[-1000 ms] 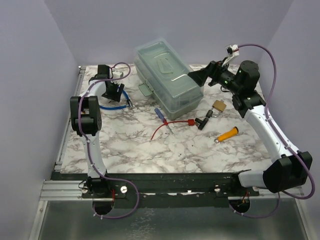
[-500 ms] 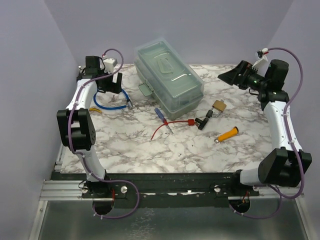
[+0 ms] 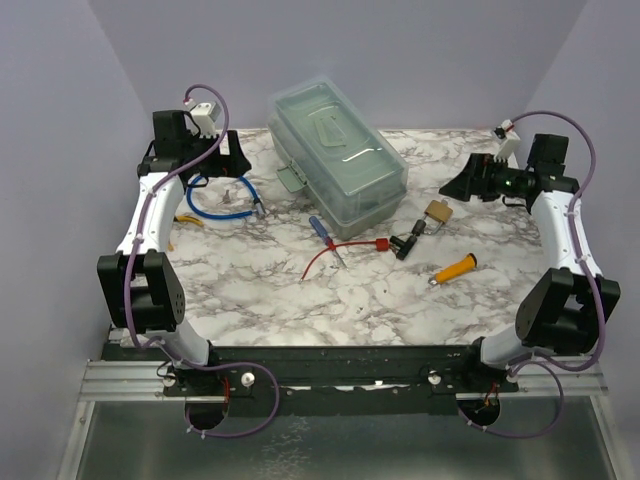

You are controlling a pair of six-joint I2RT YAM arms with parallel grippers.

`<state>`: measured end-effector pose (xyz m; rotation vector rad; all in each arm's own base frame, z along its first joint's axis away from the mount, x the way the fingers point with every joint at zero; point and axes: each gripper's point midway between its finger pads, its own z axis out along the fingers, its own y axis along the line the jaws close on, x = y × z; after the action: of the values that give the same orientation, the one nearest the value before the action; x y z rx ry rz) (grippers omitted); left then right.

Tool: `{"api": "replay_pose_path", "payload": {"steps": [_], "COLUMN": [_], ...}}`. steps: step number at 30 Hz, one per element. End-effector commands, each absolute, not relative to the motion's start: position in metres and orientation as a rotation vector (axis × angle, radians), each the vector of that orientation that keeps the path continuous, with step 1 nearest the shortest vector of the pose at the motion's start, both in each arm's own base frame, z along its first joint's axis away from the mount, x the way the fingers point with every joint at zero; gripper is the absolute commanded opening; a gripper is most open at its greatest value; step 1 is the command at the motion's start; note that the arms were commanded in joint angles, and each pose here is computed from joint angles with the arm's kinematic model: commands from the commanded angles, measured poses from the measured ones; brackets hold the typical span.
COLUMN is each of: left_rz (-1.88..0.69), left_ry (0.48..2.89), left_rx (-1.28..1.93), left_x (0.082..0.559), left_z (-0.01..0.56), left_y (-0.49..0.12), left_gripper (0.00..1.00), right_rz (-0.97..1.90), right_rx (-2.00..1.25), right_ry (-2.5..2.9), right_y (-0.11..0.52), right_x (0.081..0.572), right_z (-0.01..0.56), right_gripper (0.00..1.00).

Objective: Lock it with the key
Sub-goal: Pick up the lock from the center of the board.

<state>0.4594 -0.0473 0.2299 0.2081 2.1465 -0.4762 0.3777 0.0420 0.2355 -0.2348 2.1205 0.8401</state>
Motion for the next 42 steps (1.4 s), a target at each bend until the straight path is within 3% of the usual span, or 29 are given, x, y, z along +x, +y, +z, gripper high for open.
{"api": "replay_pose_path", "payload": {"steps": [1,11,25,31,42], "left_rz": [-0.664,-0.730,-0.839,-0.857,-0.867], "left_ry": [2.060,2.006,1.934,1.927,1.919], "left_rx": [0.184,0.246,0.324,0.327,0.327], "left_x": [0.449,0.430,0.393,0.393,0.393], "left_z": [0.259,0.270,0.278,0.281,0.285], "left_y": [-0.070,-0.082,-0.100,-0.102,-0.104], "left_gripper": [0.99,0.99,0.99,0.99,0.99], "right_rz": [0.732,0.704,0.793,0.722,0.672], "right_rx": [-0.320,-0.472,-1.213,-1.468,-1.593], "right_ry": [2.209,2.282,1.926,1.796,1.744], "right_y": [0.026,0.019,0.132,0.155,0.167], "right_x": [0.381,0.381,0.326,0.336,0.353], "right_z": [0.200,0.161,0.129,0.097,0.055], "right_gripper": [1.00,0.90,0.81,0.76,0.76]}}
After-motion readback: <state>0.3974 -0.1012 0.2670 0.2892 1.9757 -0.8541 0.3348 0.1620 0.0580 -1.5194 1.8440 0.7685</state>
